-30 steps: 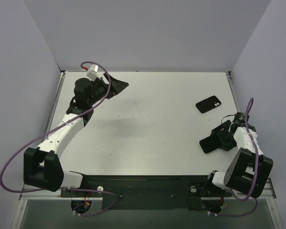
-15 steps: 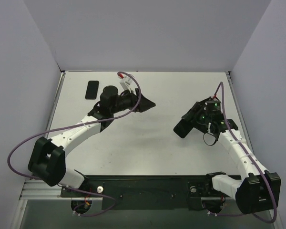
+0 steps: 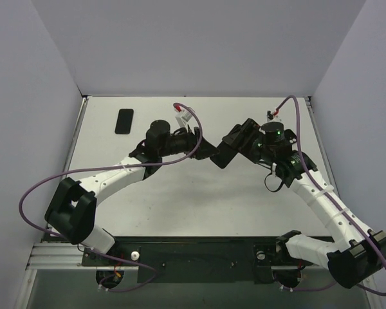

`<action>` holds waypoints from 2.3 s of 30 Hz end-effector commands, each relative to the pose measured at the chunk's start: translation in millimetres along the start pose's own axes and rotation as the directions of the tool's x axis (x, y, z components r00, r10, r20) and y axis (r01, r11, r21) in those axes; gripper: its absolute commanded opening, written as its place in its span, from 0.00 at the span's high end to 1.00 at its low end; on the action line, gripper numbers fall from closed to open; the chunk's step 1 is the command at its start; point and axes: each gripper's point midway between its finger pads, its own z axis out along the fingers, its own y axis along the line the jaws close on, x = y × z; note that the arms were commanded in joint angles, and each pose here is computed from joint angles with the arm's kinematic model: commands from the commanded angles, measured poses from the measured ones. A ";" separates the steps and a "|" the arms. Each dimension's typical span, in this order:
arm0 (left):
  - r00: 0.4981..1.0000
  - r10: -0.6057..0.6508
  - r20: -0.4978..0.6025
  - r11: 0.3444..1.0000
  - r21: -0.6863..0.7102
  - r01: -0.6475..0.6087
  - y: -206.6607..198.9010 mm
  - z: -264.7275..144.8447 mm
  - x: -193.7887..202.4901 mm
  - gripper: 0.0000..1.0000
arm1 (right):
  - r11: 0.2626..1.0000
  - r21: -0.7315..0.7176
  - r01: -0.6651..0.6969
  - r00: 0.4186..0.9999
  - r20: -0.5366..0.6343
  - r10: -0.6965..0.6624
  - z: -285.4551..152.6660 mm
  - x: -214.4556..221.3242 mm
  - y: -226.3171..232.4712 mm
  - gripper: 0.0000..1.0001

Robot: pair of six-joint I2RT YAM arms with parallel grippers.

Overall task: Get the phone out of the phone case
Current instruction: Adjust the phone.

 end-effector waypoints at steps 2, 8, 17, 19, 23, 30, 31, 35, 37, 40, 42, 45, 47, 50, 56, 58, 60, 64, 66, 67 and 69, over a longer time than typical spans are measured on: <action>0.998 0.066 0.013 0.995 0.076 -0.067 -22.7 3.1 -3.2 0.29 | 0.989 -0.148 -0.023 0.995 0.097 0.038 -13.8 -27.7 59.3 1.00; 0.997 0.080 0.012 0.995 0.059 -0.081 -24.3 2.1 -4.7 0.32 | 0.989 -0.150 -0.005 0.996 0.090 0.019 -15.5 -23.4 65.4 1.00; 0.990 0.131 0.054 0.986 0.093 -0.136 -44.3 -10.2 -19.6 1.00 | 0.975 -0.206 0.081 0.996 0.063 -0.069 -29.7 -13.3 74.1 0.52; 0.988 0.142 0.065 0.984 0.103 -0.148 -49.9 -14.1 -22.9 1.00 | 0.975 -0.149 0.166 0.986 0.059 -0.159 -37.0 -13.5 59.0 0.31; 0.987 0.147 0.072 0.968 0.195 -0.158 -71.6 -19.2 -25.6 1.00 | 0.963 -0.066 0.262 0.964 0.053 -0.259 -51.8 -24.6 25.5 0.19; 0.990 0.099 0.096 0.852 0.506 -0.134 -135.8 -43.0 -29.0 1.00 | 0.875 -0.344 0.340 0.935 0.026 -0.353 -89.8 -9.1 31.8 0.14; 0.990 0.108 0.087 0.842 0.522 -0.138 -139.1 -45.1 -27.4 1.00 | 0.872 -0.359 0.332 0.936 0.013 -0.351 -90.7 -10.5 30.9 0.14; 0.991 0.111 0.070 0.820 0.557 -0.132 -150.0 -50.2 -27.6 1.00 | 0.819 -0.518 0.248 0.952 -0.027 -0.305 -101.6 -4.3 53.9 0.24; 0.989 0.132 0.069 0.800 0.582 -0.148 -157.0 -53.2 -24.1 1.00 | 0.757 -0.617 0.213 0.963 0.003 -0.268 -107.5 -8.7 75.2 0.27; 0.988 0.142 0.058 0.781 0.607 -0.148 -165.8 -56.1 -21.8 1.00 | 0.713 -0.664 0.226 0.962 0.035 -0.271 -113.3 -16.2 90.3 0.32; 0.987 0.148 0.061 0.764 0.626 -0.153 -171.2 -58.8 -19.6 1.00 | 0.691 -0.685 0.228 0.960 0.039 -0.278 -116.9 -18.1 97.7 0.38; 0.984 0.168 0.053 0.750 0.641 -0.163 -176.9 -60.9 -14.8 1.00 | 0.652 -0.721 0.233 0.959 0.060 -0.277 -126.4 -19.5 108.1 0.44; 0.985 0.165 0.060 0.753 0.637 -0.165 -177.9 -61.0 -16.3 1.00 | 0.641 -0.727 0.245 0.956 0.070 -0.285 -128.4 -18.8 111.0 0.45; 0.982 0.172 0.075 0.751 0.635 -0.180 -178.1 -61.6 -16.3 1.00 | 0.644 -0.727 0.238 0.953 0.048 -0.298 -126.4 -11.2 112.5 0.46; 0.972 0.206 0.111 0.789 0.569 -0.232 -171.6 -57.6 -21.5 1.00 | 0.629 -0.733 0.260 0.939 0.040 -0.342 -122.9 -2.9 120.4 0.92; 0.972 0.210 0.102 0.835 0.498 -0.233 -158.2 -51.4 -21.9 1.00 | 0.634 -0.724 0.271 0.940 0.057 -0.337 -121.3 -5.2 122.3 1.00; 0.962 0.237 0.135 0.880 0.389 -0.272 -147.2 -51.2 -31.6 0.70 | 0.646 -0.710 0.278 0.944 0.078 -0.321 -122.1 -12.0 123.3 1.00; 0.918 0.304 0.255 0.920 0.171 -0.352 -122.0 -58.6 -53.1 0.47 | 0.638 -0.720 0.272 0.953 0.108 -0.283 -134.6 -24.2 129.8 1.00; 0.904 0.326 0.277 0.920 0.129 -0.371 -118.2 -62.7 -57.7 0.42 | 0.632 -0.725 0.276 0.952 0.117 -0.282 -139.3 -26.1 131.9 1.00; 0.902 0.331 0.279 0.920 0.118 -0.374 -117.0 -63.5 -58.4 0.42 | 0.634 -0.722 0.278 0.953 0.123 -0.278 -140.5 -28.8 132.0 1.00; 0.895 0.331 0.299 0.928 0.067 -0.366 -112.1 -66.4 -65.0 0.41 | 0.625 -0.729 0.282 0.952 0.131 -0.276 -146.8 -30.9 133.5 1.00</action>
